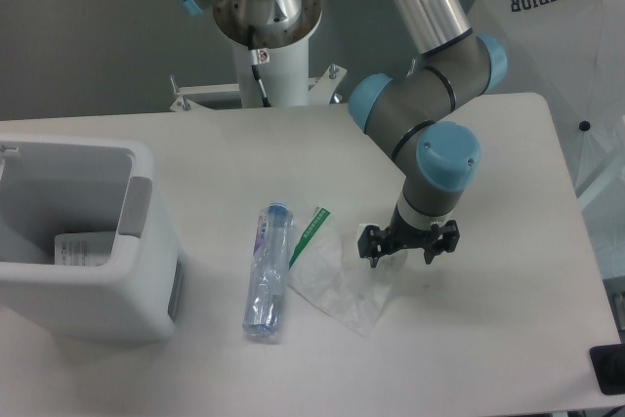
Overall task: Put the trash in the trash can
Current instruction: 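Lower the gripper and close it on the plastic bag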
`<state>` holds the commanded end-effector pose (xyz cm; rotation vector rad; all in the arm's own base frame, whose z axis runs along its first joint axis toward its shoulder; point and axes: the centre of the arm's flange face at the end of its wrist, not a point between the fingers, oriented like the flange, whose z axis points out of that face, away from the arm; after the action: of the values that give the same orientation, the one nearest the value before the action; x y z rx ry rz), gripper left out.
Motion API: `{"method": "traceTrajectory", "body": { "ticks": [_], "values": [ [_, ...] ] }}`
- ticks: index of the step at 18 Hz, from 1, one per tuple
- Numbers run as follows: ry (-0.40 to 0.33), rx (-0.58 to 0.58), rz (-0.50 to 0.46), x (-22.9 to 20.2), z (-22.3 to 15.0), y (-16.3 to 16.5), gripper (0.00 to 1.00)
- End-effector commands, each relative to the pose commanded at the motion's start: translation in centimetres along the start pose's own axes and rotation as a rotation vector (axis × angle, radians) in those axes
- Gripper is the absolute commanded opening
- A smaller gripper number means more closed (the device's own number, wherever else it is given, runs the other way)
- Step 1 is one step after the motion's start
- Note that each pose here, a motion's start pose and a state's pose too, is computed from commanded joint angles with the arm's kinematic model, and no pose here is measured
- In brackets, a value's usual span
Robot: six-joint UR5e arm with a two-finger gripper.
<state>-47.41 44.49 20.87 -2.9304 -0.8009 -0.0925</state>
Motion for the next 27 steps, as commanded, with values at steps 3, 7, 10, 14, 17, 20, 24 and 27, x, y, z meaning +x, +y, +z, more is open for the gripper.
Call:
{"method": "traceTrajectory", "body": {
  "ticks": [3, 7, 10, 14, 17, 20, 24, 27],
  "values": [
    [0.001, -0.003, 0.001, 0.1, 0.1, 0.1, 0.66],
    [0.006, -0.004, 0.002, 0.2, 0.1, 0.2, 0.60],
    [0.008, -0.005, 0.008, 0.6, 0.2, 0.2, 0.48],
    [0.008, -0.004, 0.012, 1.1, -0.2, 0.4, 0.27],
    [0.006, 0.002, 0.015, 1.5, -1.1, 0.9, 0.13],
    [0.006, 0.005, 0.017, 1.8, -1.7, 1.1, 0.02],
    [0.004, 0.034, 0.010, 1.7, -3.5, 1.2, 0.00],
    [-0.009, 0.110, 0.009, 1.8, -7.7, 1.3, 0.00]
  ]
}}
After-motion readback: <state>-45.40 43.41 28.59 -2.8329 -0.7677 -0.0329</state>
